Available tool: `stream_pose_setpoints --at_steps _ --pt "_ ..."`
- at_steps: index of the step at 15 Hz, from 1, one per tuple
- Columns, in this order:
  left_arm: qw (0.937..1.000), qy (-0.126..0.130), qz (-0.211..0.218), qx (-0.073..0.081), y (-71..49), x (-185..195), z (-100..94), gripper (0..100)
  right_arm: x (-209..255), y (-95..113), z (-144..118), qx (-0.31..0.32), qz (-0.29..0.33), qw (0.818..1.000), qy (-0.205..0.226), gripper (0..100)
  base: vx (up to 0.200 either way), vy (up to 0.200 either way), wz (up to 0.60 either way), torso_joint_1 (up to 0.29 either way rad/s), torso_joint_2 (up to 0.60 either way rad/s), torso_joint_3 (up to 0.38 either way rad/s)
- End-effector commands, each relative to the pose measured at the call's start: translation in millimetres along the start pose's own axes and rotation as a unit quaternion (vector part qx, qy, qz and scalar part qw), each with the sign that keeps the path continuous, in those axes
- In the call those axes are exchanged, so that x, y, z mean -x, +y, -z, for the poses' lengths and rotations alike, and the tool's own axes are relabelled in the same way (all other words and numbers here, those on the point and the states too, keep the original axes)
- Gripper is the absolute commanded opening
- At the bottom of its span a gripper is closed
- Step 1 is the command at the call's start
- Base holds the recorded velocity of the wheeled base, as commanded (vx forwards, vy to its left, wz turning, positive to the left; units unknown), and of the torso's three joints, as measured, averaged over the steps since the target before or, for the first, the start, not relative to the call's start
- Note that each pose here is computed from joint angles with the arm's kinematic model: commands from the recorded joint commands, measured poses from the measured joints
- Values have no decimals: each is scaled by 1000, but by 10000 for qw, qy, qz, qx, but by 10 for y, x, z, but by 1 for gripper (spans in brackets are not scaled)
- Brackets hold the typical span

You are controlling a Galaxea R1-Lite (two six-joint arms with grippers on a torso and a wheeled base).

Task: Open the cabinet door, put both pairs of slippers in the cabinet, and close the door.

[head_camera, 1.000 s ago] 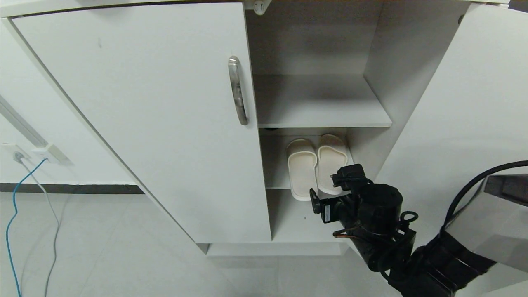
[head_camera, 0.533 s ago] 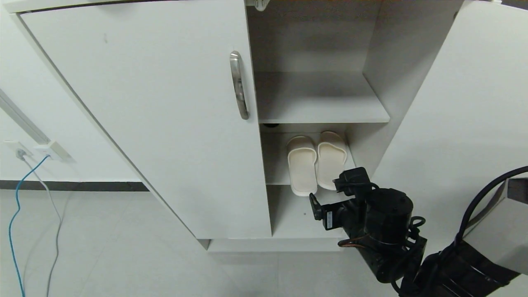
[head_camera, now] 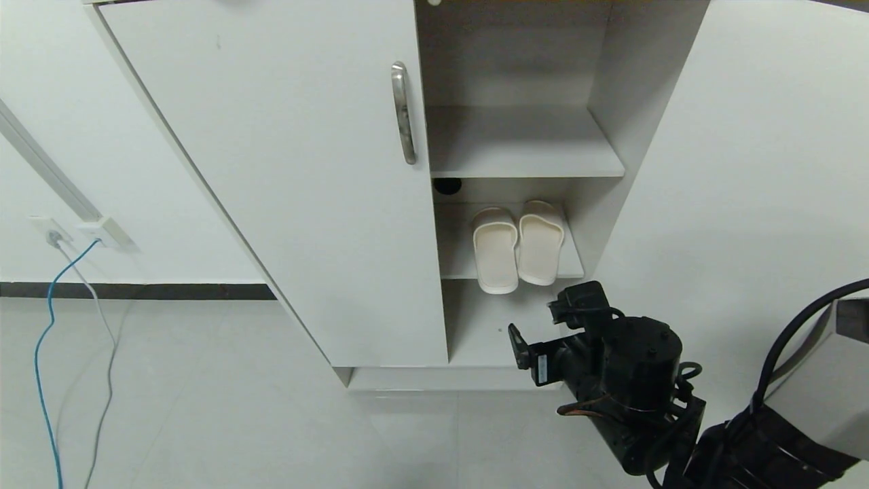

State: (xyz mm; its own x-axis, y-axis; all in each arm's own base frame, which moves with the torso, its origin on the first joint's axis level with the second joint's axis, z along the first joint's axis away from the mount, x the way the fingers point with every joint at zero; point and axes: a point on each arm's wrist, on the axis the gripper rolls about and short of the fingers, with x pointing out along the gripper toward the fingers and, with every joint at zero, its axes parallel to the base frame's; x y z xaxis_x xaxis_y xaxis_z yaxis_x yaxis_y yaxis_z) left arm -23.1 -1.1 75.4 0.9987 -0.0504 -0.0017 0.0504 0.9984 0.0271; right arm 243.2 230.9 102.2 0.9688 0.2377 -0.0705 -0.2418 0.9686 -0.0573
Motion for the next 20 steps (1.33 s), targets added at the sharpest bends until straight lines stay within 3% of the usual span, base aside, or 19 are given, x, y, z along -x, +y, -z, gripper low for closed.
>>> stream_pose_setpoints --at_steps 1,12,20 --pt "10000 7 1 -2 0 -1 0 0 4 4 7 -4 -9 10000 -8 100 0 0 0 0 0 0" --pt "10000 7 1 -2 0 -1 0 0 26 38 -9 -1 -62 10000 -37 100 0 0 0 1 0 6" --pt "10000 7 -7 -2 0 -1 0 0 33 51 -1 36 61 10000 -30 100 0 0 0 4 1 178"
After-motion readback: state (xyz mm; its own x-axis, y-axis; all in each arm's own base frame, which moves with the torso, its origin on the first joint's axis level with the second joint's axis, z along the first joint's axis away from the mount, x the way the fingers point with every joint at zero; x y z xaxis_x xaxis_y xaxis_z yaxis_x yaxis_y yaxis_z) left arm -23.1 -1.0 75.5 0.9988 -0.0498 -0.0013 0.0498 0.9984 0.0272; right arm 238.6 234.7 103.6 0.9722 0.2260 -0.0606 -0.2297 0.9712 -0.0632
